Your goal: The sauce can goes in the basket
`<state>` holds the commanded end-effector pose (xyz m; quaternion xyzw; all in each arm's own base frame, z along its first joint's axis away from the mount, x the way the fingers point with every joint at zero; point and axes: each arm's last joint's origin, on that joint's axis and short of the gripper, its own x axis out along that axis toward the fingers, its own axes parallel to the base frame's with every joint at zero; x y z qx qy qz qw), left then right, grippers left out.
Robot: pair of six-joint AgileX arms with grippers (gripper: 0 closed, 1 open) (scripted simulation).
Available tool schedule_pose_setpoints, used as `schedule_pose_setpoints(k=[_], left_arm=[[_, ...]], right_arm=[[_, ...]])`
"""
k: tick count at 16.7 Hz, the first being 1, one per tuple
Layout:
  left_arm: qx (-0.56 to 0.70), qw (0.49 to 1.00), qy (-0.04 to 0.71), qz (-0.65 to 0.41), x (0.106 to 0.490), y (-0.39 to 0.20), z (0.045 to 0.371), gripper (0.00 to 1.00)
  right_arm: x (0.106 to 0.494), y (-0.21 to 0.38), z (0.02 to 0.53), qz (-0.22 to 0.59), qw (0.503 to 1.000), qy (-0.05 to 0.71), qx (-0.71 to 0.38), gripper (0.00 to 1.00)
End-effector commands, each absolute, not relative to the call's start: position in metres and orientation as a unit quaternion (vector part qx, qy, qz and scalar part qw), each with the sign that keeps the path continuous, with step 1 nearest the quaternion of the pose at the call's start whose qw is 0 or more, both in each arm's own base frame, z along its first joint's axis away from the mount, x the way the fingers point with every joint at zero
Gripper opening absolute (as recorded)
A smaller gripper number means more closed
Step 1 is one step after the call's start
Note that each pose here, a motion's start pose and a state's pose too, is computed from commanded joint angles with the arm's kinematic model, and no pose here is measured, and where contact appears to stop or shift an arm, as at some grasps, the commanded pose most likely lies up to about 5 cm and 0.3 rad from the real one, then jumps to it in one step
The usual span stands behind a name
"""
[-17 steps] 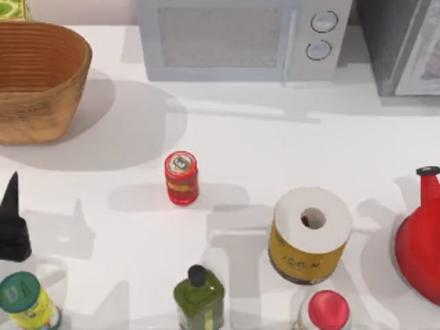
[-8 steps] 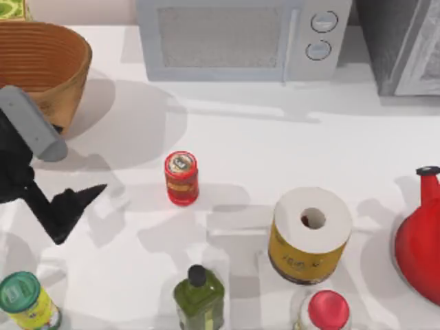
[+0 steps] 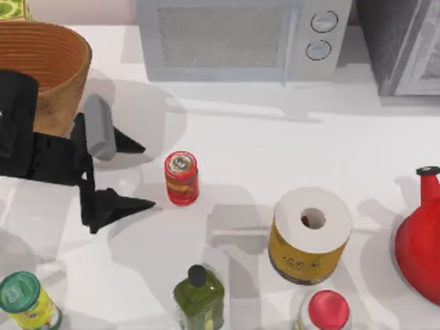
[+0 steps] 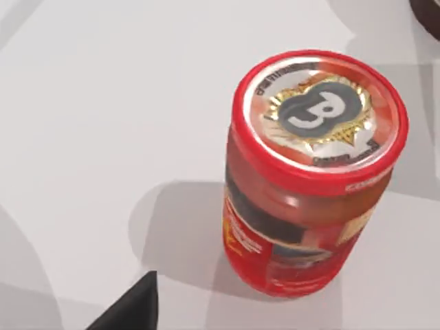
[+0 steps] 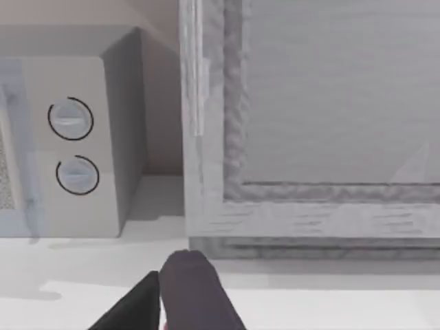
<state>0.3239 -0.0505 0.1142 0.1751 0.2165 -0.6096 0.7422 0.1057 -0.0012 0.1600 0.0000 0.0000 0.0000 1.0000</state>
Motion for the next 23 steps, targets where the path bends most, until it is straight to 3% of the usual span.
schedule_pose_setpoints(k=[4, 15, 23], left_arm=[[0.170, 0.727, 0.185, -0.639, 0.343, -0.054, 0.098, 1.00], [0.171, 0.726, 0.182, -0.641, 0.345, -0.077, 0.099, 1.00], [0.170, 0.726, 0.182, -0.641, 0.352, -0.115, 0.064, 1.00]], right_arm=[[0.106, -0.001, 0.160, 0.000, 1.000, 0.000, 0.000, 1.00], [0.106, -0.001, 0.160, 0.000, 1.000, 0.000, 0.000, 1.00], [0.106, -0.001, 0.160, 0.000, 1.000, 0.000, 0.000, 1.00]])
